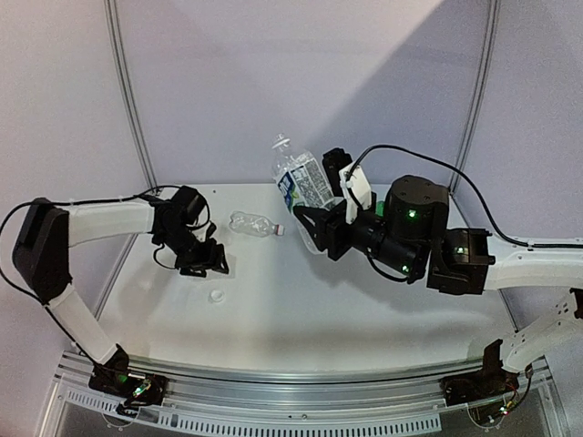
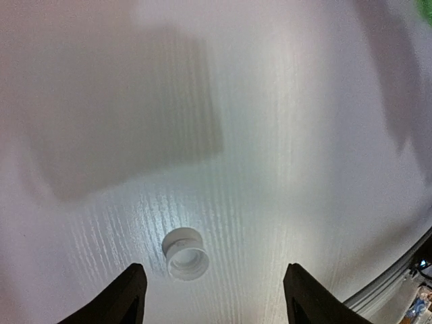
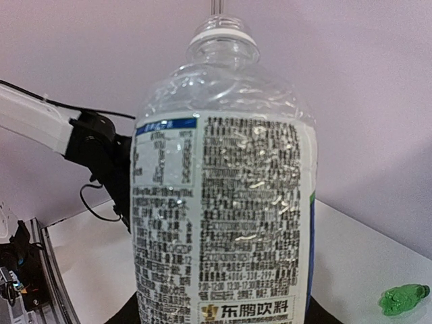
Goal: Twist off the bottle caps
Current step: Place the bottle cap at the center of the board, then pass from the right arm to the left, then place the bottle without the bottle cap at the corner of the board.
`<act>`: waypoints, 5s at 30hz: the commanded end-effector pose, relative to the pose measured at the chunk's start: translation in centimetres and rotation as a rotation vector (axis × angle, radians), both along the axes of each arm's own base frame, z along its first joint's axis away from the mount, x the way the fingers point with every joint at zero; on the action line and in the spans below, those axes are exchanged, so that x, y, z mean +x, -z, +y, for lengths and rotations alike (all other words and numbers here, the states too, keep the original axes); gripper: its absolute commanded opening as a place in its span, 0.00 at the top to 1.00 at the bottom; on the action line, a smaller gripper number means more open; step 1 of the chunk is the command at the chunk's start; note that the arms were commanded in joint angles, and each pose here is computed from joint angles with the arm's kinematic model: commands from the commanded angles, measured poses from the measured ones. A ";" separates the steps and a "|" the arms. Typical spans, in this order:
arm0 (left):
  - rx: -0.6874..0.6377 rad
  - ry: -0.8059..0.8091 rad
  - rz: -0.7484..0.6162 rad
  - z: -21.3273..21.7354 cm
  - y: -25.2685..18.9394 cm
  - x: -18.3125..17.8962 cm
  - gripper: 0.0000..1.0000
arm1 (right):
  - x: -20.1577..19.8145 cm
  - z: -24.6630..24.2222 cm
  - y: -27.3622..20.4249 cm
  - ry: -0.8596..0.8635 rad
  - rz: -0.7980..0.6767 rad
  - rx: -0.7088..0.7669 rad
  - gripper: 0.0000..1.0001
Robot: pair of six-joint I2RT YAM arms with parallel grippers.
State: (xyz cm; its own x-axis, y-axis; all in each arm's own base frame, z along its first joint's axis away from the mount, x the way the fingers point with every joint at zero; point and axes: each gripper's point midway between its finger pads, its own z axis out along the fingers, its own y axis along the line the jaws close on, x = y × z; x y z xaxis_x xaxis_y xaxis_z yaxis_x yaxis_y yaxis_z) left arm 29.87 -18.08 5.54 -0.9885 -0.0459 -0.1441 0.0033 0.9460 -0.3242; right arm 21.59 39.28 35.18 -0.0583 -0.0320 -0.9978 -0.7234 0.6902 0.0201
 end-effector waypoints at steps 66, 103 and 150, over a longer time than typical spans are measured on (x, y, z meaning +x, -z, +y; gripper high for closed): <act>-1.047 0.774 -0.924 -13.2 -39.6 -10.3 0.36 | -7.7 4.4 -3.2 -0.527 0.181 0.147 0.99; -0.667 0.466 -0.930 -11.2 -35.8 -4.8 1.00 | -4.8 2.7 -1.4 -0.330 0.229 0.107 0.01; 0.304 -0.434 -0.766 16.5 -17.8 4.2 1.00 | -0.7 -1.3 1.9 0.003 0.265 0.029 0.01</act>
State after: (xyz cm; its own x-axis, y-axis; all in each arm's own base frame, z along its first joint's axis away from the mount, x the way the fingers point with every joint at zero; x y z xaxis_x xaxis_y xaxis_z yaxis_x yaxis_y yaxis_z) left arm 32.96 -2.96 24.34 -0.5400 -0.1907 -0.8198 -0.2163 0.9727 -0.0838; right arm 20.83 38.26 34.26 -0.3047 0.0173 -0.9523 -0.7035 0.6699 0.2373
